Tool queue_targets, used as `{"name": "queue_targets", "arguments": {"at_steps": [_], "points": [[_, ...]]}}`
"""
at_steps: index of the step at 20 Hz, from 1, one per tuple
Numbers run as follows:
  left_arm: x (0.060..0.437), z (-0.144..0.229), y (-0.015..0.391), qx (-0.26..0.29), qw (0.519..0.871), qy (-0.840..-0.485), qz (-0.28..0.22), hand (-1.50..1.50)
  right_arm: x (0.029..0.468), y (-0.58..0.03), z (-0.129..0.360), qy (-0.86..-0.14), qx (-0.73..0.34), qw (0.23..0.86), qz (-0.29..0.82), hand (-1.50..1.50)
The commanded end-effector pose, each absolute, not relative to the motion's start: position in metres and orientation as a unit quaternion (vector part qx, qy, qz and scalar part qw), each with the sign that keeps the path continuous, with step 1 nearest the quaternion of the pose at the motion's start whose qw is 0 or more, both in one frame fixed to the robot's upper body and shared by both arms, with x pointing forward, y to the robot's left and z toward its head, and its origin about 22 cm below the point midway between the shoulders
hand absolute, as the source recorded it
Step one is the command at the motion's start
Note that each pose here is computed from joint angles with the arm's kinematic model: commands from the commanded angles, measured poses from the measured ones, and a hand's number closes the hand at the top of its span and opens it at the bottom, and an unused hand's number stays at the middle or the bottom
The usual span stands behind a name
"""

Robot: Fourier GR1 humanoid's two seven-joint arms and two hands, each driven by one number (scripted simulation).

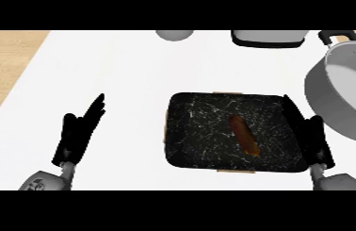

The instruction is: Pick the sweet potato from the tray and place it in the pot

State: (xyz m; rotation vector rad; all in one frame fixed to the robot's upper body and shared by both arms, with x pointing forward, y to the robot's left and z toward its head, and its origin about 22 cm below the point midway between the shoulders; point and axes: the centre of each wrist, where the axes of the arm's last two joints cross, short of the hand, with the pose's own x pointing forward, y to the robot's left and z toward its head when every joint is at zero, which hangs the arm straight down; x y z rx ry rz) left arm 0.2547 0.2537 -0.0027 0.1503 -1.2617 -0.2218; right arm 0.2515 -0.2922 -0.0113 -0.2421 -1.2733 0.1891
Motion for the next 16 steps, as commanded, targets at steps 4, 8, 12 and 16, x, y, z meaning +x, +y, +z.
{"name": "queue_targets", "arguments": {"at_steps": [4,8,12,16], "points": [[0.283,0.053,0.255,0.073,0.717,-0.691,-0.051,0.00,0.315,-0.259,0.073,-0.698,-0.066,0.646,0.301,1.50],[0.293,0.068,0.242,0.050,0.695,-0.716,-0.040,0.00,0.326,-0.279,0.131,-0.675,-0.212,0.476,0.521,1.50],[0.291,0.072,0.252,0.060,0.687,-0.724,0.007,0.00,0.354,-0.275,0.110,-0.745,-0.095,0.433,0.499,-1.50],[0.293,0.082,0.272,0.078,0.685,-0.724,0.021,0.00,0.370,-0.268,0.134,-0.757,-0.022,0.380,0.531,-1.50]]}}
